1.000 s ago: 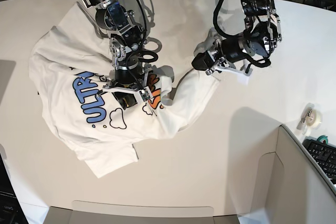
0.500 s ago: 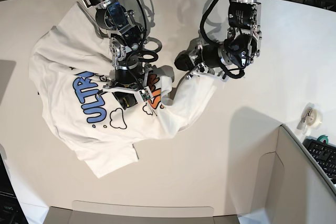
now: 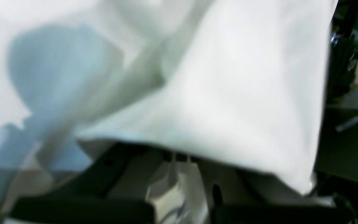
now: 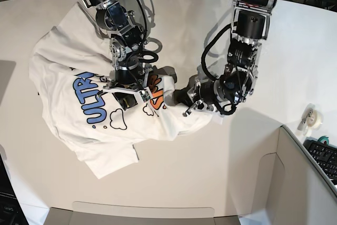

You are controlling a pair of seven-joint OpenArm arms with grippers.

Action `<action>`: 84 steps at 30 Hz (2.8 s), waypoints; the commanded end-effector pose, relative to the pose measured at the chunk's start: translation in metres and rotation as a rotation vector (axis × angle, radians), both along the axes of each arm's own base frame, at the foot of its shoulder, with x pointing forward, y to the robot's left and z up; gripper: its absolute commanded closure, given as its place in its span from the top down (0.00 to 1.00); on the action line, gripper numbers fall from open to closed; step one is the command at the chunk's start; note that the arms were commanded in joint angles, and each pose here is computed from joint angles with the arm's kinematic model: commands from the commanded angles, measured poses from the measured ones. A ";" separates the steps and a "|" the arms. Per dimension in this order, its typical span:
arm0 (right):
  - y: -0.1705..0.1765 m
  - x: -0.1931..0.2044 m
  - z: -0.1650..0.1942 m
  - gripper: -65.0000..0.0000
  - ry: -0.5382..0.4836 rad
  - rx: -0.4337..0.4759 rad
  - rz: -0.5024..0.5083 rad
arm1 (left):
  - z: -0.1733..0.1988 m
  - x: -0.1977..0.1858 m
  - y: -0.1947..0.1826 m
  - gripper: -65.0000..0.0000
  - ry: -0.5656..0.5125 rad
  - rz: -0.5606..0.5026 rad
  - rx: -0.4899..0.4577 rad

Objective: Layout the t-shirt on the table in an organized manner, then fold the t-shirt properly

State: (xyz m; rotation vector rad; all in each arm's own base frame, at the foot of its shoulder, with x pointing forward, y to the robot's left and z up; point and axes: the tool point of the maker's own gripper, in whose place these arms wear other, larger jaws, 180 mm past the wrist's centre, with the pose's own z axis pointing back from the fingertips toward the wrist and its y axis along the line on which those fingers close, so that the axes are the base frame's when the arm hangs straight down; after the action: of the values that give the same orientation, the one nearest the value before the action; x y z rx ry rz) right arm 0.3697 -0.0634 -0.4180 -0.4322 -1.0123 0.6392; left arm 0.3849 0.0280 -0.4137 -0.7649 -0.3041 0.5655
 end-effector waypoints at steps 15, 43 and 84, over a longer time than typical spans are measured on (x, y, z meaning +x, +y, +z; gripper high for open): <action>0.003 -0.048 -0.058 0.25 0.265 -0.027 0.029 | 0.107 0.079 -0.076 0.02 -0.243 -0.078 -0.031; -0.019 -0.024 0.042 0.25 -0.008 0.089 -0.062 | 0.229 0.065 -0.075 0.12 -0.608 -0.160 -0.114; -0.143 -0.005 -0.005 0.25 0.082 0.062 -0.393 | 0.041 -0.059 -0.001 0.24 -0.176 -0.043 0.024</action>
State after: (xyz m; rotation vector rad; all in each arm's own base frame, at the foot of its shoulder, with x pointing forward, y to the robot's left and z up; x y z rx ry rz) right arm 0.3763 -0.2200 -0.4012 -0.6041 -0.9212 0.2540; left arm 0.3221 0.0267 -0.3785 -0.7902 -0.4401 0.4622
